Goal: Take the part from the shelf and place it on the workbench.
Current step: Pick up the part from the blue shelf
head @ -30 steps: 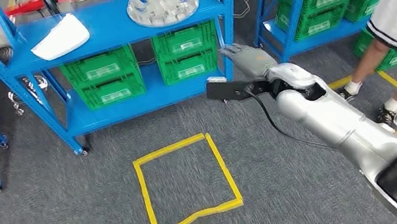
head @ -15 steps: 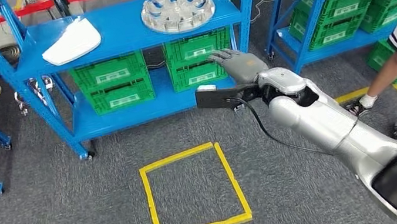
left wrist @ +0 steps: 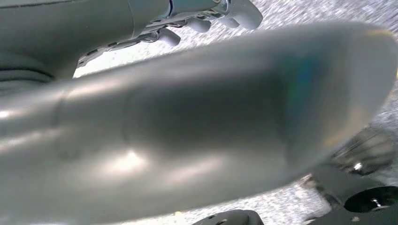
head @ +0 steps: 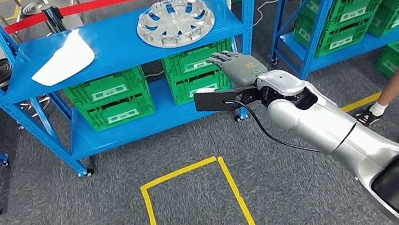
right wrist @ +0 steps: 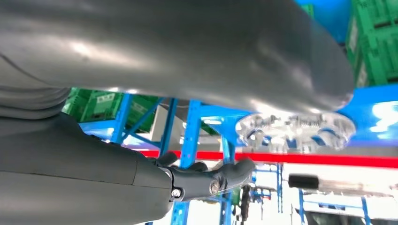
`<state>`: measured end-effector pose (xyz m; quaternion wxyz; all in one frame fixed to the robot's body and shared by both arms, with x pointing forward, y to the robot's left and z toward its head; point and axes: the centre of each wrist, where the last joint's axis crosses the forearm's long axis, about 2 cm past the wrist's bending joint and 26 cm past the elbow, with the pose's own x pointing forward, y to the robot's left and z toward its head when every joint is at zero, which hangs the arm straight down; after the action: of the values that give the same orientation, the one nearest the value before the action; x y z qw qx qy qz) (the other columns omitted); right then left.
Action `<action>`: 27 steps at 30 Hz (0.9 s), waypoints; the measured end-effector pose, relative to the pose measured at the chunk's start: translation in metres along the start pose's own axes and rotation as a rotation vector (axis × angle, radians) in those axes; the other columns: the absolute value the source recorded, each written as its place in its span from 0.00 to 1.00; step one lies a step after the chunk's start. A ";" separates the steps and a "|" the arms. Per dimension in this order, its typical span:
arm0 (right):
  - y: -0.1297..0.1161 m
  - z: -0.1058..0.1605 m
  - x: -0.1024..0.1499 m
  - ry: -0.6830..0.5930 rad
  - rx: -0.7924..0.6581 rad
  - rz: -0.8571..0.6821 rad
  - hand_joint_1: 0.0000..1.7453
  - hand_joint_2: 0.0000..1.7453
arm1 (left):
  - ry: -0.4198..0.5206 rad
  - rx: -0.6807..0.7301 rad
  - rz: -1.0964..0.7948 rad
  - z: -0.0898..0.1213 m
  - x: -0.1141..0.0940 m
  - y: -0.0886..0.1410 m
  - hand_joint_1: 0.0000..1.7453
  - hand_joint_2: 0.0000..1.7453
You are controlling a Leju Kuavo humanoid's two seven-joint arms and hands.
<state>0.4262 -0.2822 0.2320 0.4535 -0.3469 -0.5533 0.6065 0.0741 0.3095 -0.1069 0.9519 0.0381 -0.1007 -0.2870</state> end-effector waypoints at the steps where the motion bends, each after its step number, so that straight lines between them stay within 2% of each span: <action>1: 0.000 0.000 0.001 -0.001 0.001 -0.001 0.00 0.00 | 0.001 -0.001 0.000 0.000 -0.001 0.000 0.00 0.00; 6: -0.005 -0.001 0.000 0.000 -0.014 0.000 0.00 0.00 | -0.010 0.006 0.003 0.000 0.004 0.003 0.00 0.00; 21: 0.001 0.000 -0.001 0.004 -0.001 -0.004 0.00 0.00 | -0.010 0.010 0.005 0.000 0.004 0.005 0.00 0.00; 27: 0.011 0.003 0.000 0.006 0.020 -0.010 0.00 0.00 | -0.005 0.004 0.004 0.000 0.002 0.002 0.00 0.00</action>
<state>0.4217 -0.2831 0.2217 0.4615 -0.3413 -0.5475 0.6089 0.0766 0.3097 -0.1064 0.9521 0.0391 -0.1038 -0.2849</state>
